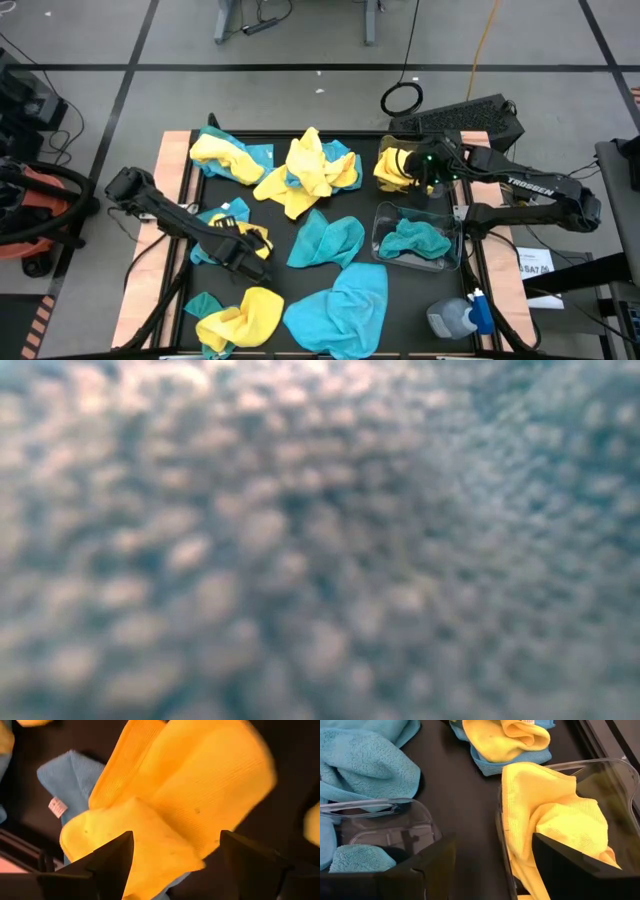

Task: Sort microfiber towel by color & place in baskets
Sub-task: Put the yellow microfiber cloth into the top transparent bin

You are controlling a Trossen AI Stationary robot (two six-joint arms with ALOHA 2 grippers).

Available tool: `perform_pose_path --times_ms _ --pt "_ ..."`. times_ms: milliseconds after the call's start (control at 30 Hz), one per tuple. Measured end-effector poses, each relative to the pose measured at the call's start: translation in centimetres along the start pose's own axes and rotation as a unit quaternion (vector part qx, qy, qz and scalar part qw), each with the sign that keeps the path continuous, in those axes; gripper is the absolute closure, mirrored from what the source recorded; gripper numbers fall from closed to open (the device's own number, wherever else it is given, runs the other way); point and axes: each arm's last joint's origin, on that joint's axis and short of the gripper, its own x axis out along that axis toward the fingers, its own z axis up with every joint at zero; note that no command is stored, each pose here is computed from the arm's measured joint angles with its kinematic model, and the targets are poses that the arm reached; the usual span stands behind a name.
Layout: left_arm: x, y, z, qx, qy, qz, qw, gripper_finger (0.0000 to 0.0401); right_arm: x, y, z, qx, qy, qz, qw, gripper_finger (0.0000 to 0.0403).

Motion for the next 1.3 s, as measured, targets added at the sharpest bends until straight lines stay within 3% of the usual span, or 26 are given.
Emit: perform_pose_path --times_ms 267,367,467,600,667,933,1133,1300 --pt "3.8 0.3 -0.6 -0.004 -0.009 0.021 1.000 0.0105 0.0 0.4 -0.1 -0.006 0.008 0.008 1.000 0.0151" --pt "4.4 0.3 -0.6 -0.005 -0.017 0.016 1.000 0.0130 0.0 0.5 -0.2 -0.005 0.010 0.009 1.000 0.0151" --pt "4.4 0.2 -0.5 0.003 -0.023 0.010 1.000 0.0198 0.0 0.6 -0.2 -0.004 0.012 0.010 1.000 0.0151" --pt "4.4 0.1 -0.5 0.021 -0.016 0.000 1.000 0.0347 0.0 0.6 -0.3 0.000 0.018 0.010 1.000 0.0151" --pt "4.4 0.1 -0.5 0.024 -0.015 0.000 1.000 0.0384 0.0 0.6 -0.3 0.001 0.018 0.010 1.000 0.0151" --pt "1.7 0.4 0.0 0.035 -0.023 0.035 0.999 0.0397 0.0 0.6 -0.4 0.002 0.021 0.010 1.000 0.0151" --pt "-3.5 0.9 0.9 0.035 -0.080 0.078 0.993 0.0398 -0.1 0.6 -0.3 -0.001 0.016 0.015 1.000 0.0151" --pt "-8.0 1.7 1.5 0.026 -0.158 0.105 0.982 0.0399 -0.8 1.2 0.7 -0.027 -0.019 0.067 0.997 0.0151"
